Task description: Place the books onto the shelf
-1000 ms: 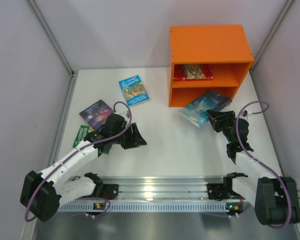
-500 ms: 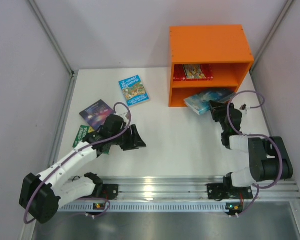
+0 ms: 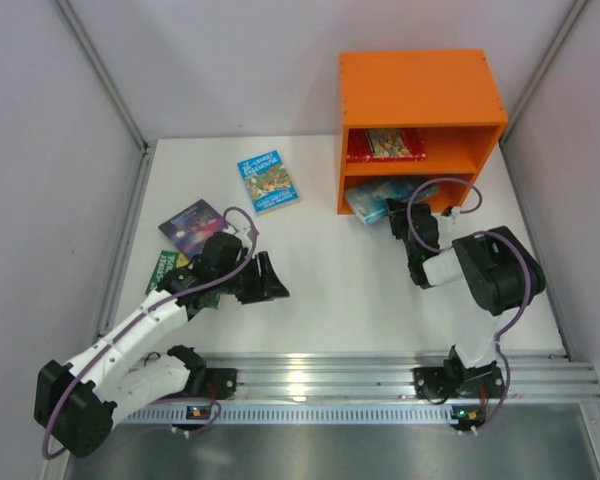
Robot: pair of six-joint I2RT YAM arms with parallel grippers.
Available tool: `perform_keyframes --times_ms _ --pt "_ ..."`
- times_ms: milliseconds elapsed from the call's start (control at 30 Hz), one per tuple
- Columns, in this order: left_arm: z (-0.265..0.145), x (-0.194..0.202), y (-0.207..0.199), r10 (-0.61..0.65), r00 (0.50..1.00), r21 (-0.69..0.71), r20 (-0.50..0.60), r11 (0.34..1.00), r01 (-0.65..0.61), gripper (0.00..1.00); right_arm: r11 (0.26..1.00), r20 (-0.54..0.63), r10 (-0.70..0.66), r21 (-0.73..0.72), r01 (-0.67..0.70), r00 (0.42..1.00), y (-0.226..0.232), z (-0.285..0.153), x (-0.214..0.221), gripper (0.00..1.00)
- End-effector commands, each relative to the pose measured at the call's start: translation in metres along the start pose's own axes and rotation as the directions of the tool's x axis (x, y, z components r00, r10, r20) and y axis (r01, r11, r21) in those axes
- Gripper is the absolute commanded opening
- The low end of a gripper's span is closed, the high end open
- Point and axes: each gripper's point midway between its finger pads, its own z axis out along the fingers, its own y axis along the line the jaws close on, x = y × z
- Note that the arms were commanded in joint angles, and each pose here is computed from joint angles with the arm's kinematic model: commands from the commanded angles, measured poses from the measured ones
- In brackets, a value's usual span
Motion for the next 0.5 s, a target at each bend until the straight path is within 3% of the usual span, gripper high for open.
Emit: perform_keyframes --times_ms 0,167,467 --pt "-0.006 -0.002 -0.002 0.027 0.999 0.012 0.023 1.0 -0.028 0.54 0.96 0.092 0.125 -0.265 -0.097 0.988 0.079 -0.002 -0.014 0.0" --pt "-0.004 -0.003 -0.003 0.028 0.999 0.016 0.022 0.999 -0.028 0.54 0.977 0.059 0.102 -0.193 -0.089 0.993 0.054 -0.011 0.0 0.08" --pt "0.001 0.001 -0.001 0.009 1.0 0.032 0.018 0.999 -0.009 0.54 0.999 -0.109 -0.053 -0.006 0.053 0.993 0.014 -0.026 0.034 0.29"
